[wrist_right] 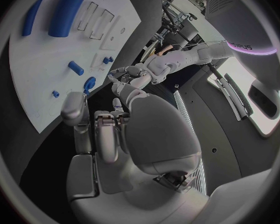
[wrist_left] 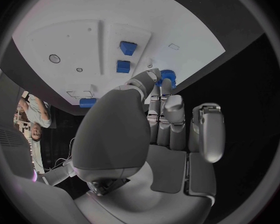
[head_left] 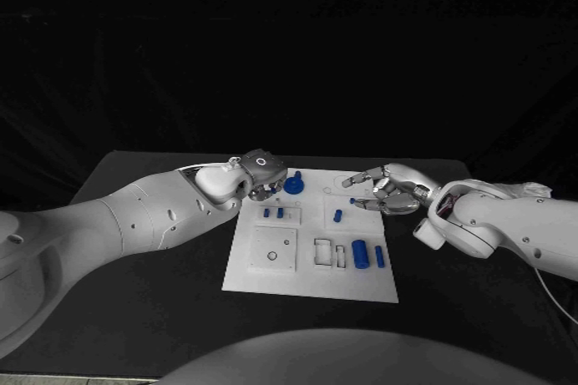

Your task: Assemble the parts on the task board

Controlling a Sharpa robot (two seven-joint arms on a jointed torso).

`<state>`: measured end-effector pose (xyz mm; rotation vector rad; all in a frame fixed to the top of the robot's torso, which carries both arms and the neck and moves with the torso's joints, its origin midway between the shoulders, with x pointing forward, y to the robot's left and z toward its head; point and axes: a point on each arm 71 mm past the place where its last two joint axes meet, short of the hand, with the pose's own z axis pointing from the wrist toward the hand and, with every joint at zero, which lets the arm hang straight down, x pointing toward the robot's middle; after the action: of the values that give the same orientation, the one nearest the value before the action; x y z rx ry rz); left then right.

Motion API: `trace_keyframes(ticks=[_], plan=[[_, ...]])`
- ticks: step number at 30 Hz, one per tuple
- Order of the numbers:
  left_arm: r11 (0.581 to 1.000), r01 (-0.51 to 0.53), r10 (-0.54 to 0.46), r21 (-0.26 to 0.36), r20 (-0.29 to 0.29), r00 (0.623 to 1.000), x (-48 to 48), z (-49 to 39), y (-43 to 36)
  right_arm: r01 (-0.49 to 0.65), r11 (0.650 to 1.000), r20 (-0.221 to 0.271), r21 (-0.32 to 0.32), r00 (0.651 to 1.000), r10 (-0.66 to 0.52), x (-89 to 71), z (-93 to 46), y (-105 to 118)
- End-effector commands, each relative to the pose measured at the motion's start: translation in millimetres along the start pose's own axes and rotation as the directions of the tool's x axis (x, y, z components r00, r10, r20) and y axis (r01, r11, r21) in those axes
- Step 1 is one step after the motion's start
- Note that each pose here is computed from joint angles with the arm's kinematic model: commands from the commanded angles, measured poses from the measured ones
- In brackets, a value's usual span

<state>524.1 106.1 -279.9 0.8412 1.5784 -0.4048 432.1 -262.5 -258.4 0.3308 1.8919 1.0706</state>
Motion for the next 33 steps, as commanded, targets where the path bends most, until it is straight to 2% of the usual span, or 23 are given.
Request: trace_keyframes(ticks=[1,16,33], plan=[[1.0,0.02,-0.02,-0.004,-0.008,1.0,-0.7,2.7,-1.4,0.007,1.0,-0.004,-0.016,1.0,-0.007,0.4,-0.3,1.3],[1.0,0.027,-0.026,0.012,-0.059,0.998,7.0,9.1,-9.5,0.007,1.0,0.0,-0.019,1.0,-0.007,0.0,-1.4,1.6],[1.0,0.029,-0.029,0.001,-0.06,0.998,9.1,8.7,-8.1,0.006,1.0,0.009,-0.022,1.0,-0.006,-0.7,-2.2,1.7]])
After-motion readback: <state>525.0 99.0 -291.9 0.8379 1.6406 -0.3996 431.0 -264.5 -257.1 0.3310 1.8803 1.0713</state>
